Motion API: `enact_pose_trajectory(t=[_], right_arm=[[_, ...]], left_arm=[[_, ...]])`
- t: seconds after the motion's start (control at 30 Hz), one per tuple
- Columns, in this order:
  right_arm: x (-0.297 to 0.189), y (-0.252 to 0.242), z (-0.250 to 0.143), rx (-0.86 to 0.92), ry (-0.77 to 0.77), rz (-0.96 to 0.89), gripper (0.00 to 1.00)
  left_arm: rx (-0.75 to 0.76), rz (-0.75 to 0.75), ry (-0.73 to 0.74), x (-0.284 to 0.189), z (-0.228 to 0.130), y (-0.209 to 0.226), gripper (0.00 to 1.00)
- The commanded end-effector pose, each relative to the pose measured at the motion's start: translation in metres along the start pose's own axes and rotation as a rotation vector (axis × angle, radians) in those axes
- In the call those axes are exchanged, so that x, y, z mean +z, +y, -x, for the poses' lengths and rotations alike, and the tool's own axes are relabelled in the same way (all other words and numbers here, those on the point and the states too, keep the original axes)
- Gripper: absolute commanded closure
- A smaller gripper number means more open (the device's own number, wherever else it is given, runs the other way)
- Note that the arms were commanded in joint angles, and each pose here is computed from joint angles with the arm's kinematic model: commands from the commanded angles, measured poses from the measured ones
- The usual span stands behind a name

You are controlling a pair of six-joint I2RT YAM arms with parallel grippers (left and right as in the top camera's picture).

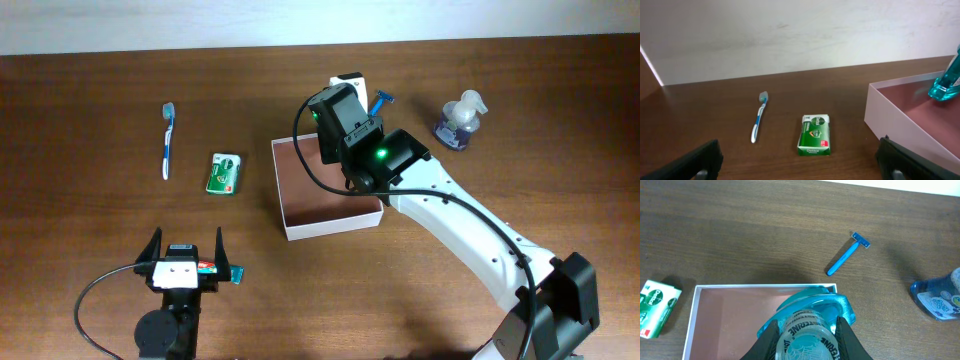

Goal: Pack container
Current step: 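Carry the mouthwash bottle left over the pink box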

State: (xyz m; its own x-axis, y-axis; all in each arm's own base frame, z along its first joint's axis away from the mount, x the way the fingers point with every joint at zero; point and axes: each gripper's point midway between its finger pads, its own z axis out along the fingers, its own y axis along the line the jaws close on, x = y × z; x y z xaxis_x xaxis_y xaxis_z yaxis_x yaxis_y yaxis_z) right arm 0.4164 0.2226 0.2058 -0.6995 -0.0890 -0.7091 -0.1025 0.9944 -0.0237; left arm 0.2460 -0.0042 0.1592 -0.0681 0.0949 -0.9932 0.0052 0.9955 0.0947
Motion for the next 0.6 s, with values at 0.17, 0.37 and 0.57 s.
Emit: enact_pose_trajectory(t=[0.17,0.37,0.57], right_arm=[[-0.012,-0.004,0.018,0.108,-0.046,-0.019,0.91],[-0.006,0.001,0.012,0.124,-0.018,-0.001,0.92],[0.012,0.004,0.0,0.132,0.02,-0.018,0.91]], left_arm=[[0.02,0.004,0.009,0.0,-0.002,0.0,0.0],[0.02,0.004,0.009,0.0,-0.002,0.0,0.01],[0.02,0.004,0.009,0.0,-0.002,0.0,0.01]])
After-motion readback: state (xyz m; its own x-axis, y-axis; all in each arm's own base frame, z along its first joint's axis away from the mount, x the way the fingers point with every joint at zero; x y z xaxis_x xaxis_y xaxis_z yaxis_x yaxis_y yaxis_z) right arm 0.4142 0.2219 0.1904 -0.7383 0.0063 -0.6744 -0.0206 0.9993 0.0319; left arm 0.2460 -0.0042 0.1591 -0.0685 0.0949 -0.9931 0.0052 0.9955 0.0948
